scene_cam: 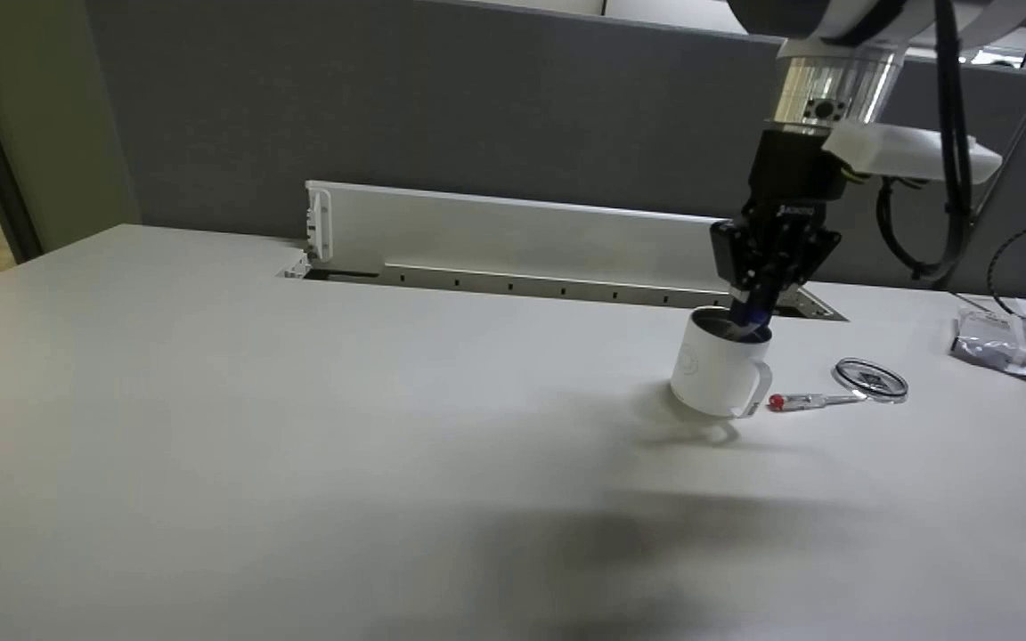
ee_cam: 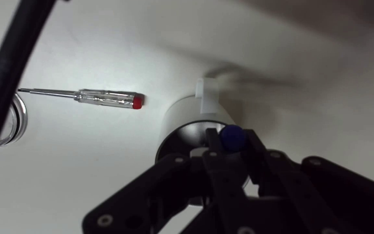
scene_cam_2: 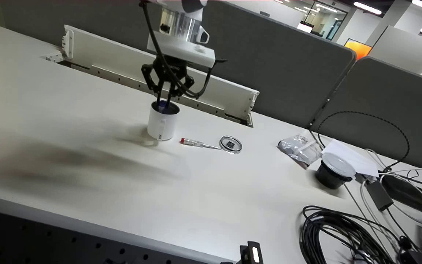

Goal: Remove the blue marker from the white mug

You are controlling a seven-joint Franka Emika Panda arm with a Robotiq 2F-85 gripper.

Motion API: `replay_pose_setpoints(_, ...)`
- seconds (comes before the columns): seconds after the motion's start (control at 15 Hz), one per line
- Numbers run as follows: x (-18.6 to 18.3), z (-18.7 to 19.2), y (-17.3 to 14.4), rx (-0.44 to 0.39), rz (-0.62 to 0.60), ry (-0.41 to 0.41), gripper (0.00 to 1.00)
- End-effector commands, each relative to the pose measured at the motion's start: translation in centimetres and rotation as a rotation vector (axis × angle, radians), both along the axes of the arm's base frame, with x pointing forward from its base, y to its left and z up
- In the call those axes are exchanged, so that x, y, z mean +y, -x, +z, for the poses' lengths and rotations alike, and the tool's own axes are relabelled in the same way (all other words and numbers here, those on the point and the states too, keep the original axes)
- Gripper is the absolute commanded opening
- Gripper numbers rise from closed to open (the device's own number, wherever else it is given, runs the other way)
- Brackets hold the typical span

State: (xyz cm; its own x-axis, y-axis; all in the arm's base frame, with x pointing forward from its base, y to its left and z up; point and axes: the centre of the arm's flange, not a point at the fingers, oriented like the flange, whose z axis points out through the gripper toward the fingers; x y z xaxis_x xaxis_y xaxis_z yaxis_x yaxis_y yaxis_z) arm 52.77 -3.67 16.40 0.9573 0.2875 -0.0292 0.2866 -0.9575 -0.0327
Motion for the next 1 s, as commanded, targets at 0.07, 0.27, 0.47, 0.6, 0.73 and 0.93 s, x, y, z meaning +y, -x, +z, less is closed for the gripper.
replay_pose_setpoints(0.07,0.5,8.3,-1.7,0.016,0.004,-0.019,0.08)
replay_pose_setpoints(0.27,1.4,12.6,-1.6,-0.070,0.035,-0.023,0.08)
replay_pose_setpoints(0.47,3.1,13.9,-1.6,-0.056,0.131,-0.169,0.08)
replay_pose_setpoints(0.6,5.3,12.7,-1.0,-0.083,0.196,-0.233,0.08)
replay_pose_setpoints(0.73,8.3,9.8,-1.1,-0.118,0.258,-0.187,0.08)
replay_pose_setpoints(0.93,13.3,4.8,0.0,-0.165,0.366,-0.102,0.08)
